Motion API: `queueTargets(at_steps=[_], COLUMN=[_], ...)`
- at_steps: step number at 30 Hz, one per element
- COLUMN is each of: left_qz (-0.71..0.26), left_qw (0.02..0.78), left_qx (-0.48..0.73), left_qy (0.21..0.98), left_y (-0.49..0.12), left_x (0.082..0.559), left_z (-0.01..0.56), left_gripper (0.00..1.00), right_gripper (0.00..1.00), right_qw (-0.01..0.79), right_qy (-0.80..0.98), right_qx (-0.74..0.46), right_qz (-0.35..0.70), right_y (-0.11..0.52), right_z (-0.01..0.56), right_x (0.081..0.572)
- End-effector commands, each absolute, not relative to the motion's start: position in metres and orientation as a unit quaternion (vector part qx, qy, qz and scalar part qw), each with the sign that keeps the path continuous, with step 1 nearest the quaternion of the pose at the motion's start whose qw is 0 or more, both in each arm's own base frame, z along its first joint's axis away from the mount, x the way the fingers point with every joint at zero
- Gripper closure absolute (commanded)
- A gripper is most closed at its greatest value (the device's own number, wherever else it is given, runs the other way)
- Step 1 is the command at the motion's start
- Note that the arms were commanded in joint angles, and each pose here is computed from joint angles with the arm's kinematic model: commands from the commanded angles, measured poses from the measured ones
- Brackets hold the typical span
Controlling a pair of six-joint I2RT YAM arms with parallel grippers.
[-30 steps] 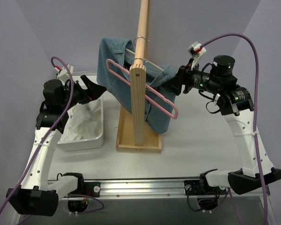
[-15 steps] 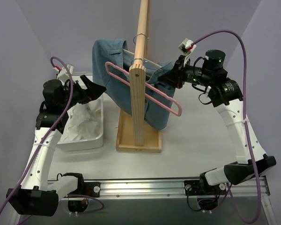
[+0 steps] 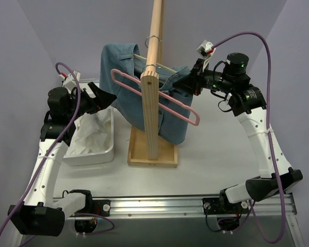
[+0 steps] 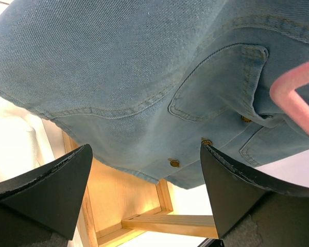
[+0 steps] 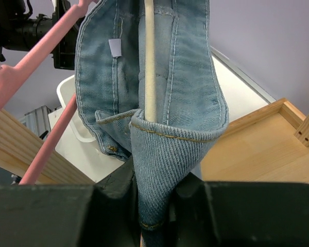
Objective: Remove the skirt from the hanger
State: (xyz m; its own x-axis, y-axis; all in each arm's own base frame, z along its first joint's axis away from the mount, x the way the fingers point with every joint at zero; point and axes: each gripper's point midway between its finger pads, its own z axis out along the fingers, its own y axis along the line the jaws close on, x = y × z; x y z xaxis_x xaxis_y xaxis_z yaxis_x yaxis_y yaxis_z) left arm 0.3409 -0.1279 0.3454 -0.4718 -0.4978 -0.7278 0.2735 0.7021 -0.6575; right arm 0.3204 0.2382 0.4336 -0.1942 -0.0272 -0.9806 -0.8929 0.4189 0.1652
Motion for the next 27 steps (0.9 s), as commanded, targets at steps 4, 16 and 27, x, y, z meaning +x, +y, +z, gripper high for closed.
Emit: queueTargets(at_steps=[4, 16, 27], left_qz=[-0.398, -0.396, -0.337], left_qw=[0.522, 0.528, 0.577], left_qx=[-0.064, -0.068, -0.074], left_qy=[0.751, 0.748, 0.741], left_y=[-0.131, -0.128, -0.102], left_x=[0.344, 0.345, 0.341], left_z=[0.36, 0.367, 0.414], left_gripper=[0.06, 0.05, 0.04], right_gripper=[1.0, 1.0, 1.0], right_qw=[0.607, 0.62, 0.585], right_qy=[0.566, 0.547, 0.597], right_qx=[-0.379, -0.372, -0.334], right_qz=[0.409, 0.422, 0.436], right_y=[0.243, 0.254, 0.275], right_z=[0.497, 0.524, 0.478], right_x=[0.319, 0.338, 0.382])
